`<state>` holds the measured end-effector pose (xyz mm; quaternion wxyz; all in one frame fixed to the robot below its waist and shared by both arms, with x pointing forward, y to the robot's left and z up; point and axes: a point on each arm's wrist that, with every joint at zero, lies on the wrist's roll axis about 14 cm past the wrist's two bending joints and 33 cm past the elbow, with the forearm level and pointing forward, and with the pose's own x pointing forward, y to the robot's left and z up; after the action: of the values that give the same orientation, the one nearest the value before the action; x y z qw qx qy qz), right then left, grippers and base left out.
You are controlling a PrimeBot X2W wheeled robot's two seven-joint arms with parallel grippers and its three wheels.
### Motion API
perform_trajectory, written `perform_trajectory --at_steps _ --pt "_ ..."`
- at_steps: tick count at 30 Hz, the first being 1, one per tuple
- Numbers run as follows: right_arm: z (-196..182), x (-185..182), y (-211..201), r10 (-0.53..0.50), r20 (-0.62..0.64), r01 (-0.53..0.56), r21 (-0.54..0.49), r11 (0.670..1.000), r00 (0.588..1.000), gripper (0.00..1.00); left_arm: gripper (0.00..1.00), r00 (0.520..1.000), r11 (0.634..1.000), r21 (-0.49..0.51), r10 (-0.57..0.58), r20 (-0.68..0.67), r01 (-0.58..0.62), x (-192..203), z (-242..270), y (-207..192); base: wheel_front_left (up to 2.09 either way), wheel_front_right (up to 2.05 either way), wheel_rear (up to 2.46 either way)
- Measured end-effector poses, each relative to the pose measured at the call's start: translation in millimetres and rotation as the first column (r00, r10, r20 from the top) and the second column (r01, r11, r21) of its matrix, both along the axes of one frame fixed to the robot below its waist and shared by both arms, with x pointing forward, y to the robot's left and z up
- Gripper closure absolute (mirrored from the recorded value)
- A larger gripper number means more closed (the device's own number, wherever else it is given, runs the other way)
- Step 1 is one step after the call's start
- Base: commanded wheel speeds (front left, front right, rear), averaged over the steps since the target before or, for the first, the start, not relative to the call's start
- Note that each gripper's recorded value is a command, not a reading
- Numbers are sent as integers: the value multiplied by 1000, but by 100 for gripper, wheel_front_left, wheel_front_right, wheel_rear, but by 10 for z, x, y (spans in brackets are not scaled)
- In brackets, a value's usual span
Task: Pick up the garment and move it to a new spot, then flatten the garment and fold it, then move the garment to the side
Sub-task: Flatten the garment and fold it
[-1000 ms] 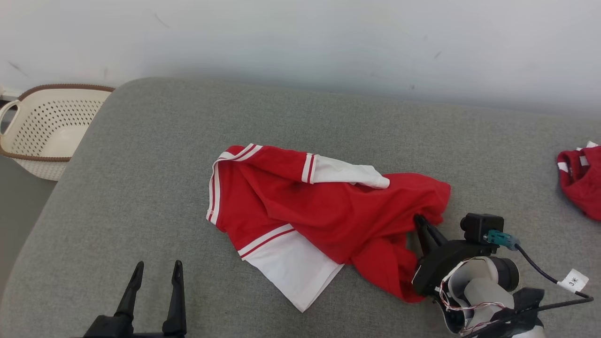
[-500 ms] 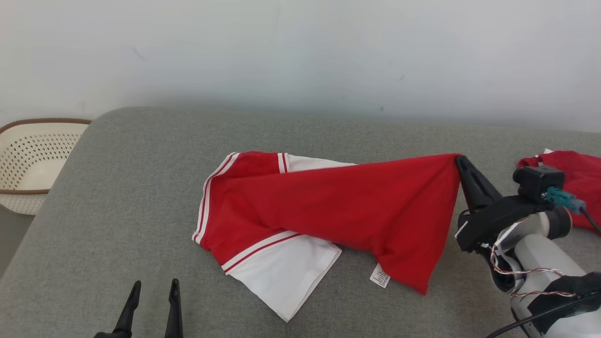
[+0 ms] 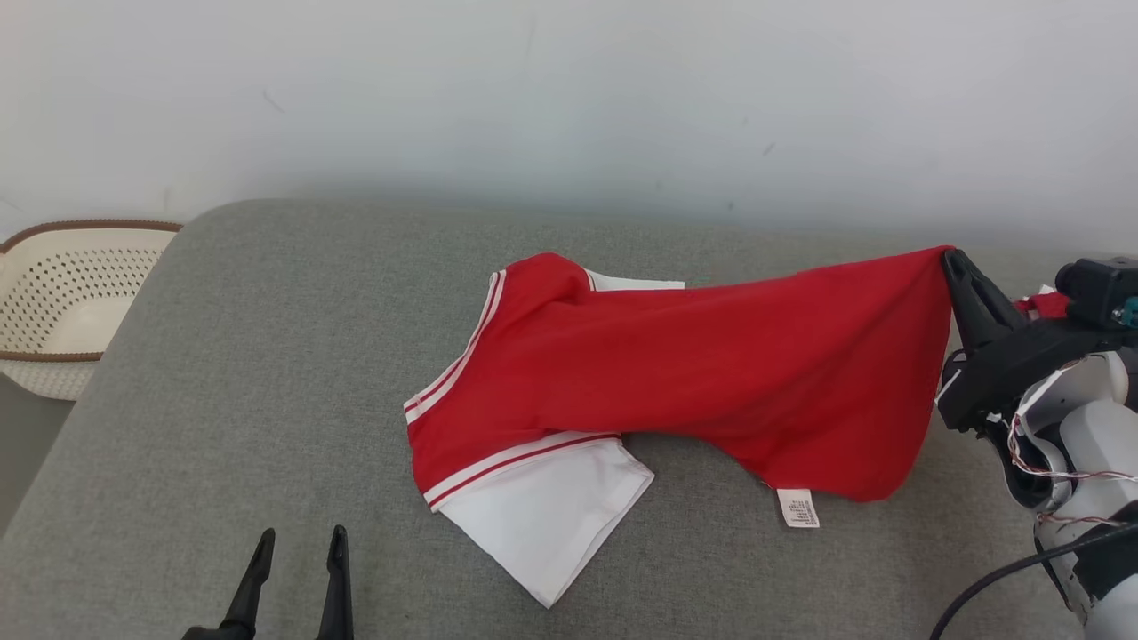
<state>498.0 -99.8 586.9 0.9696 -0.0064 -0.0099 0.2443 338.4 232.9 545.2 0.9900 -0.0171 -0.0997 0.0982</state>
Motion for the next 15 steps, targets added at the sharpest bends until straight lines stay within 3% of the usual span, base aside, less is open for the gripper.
perform_trajectory --at_steps 15 --pt "-393 447 -45 -75 -101 62 -124 990 992 100 0 999 1000 -4 18 -26 -18 59 -71 61 0 0 0"
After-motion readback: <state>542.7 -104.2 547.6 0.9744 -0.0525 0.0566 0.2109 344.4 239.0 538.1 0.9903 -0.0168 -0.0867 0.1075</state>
